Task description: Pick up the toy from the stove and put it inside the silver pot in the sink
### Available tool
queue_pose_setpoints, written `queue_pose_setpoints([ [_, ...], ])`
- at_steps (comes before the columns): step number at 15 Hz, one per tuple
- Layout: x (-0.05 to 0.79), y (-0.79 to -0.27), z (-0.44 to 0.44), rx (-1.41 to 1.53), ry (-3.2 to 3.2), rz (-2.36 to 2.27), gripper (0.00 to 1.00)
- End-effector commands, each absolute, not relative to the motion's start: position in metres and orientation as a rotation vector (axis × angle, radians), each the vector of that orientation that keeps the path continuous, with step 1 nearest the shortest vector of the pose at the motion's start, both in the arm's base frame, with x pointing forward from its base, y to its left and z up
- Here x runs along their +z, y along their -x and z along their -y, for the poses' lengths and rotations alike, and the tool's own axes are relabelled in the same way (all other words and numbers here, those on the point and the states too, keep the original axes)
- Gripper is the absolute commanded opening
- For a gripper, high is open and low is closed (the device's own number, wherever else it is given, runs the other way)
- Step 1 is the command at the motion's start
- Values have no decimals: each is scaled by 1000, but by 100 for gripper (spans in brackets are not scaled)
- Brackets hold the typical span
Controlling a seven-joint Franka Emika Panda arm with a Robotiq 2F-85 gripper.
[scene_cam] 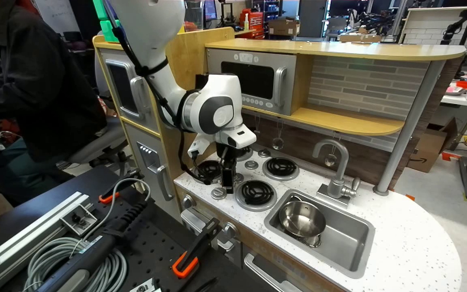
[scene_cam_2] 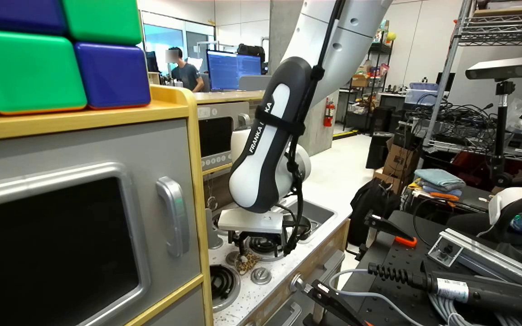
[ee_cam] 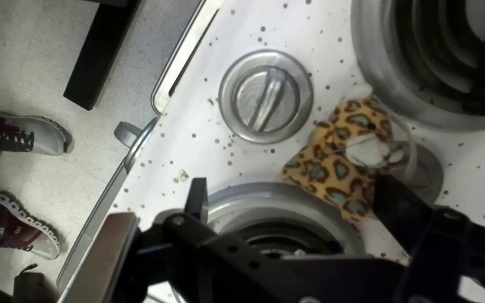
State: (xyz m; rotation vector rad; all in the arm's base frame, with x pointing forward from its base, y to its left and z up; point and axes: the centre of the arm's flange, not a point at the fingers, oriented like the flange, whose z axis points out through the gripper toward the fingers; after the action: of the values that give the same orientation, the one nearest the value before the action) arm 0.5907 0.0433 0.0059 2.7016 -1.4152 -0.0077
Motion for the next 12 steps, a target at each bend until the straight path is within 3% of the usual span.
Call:
queue_pose_setpoints([
  [1, -5, -592, -51, -28, -2721, 1552, 100],
  [3, -10, -593, -56, -26, -2715, 1606, 100],
  [5, -15, -592, -60, -30, -2712, 1645, 74],
  [8, -21, -595, -54, -38, -2681, 1693, 50],
  [12, -11, -595, -40, -32, -2670, 1727, 33],
])
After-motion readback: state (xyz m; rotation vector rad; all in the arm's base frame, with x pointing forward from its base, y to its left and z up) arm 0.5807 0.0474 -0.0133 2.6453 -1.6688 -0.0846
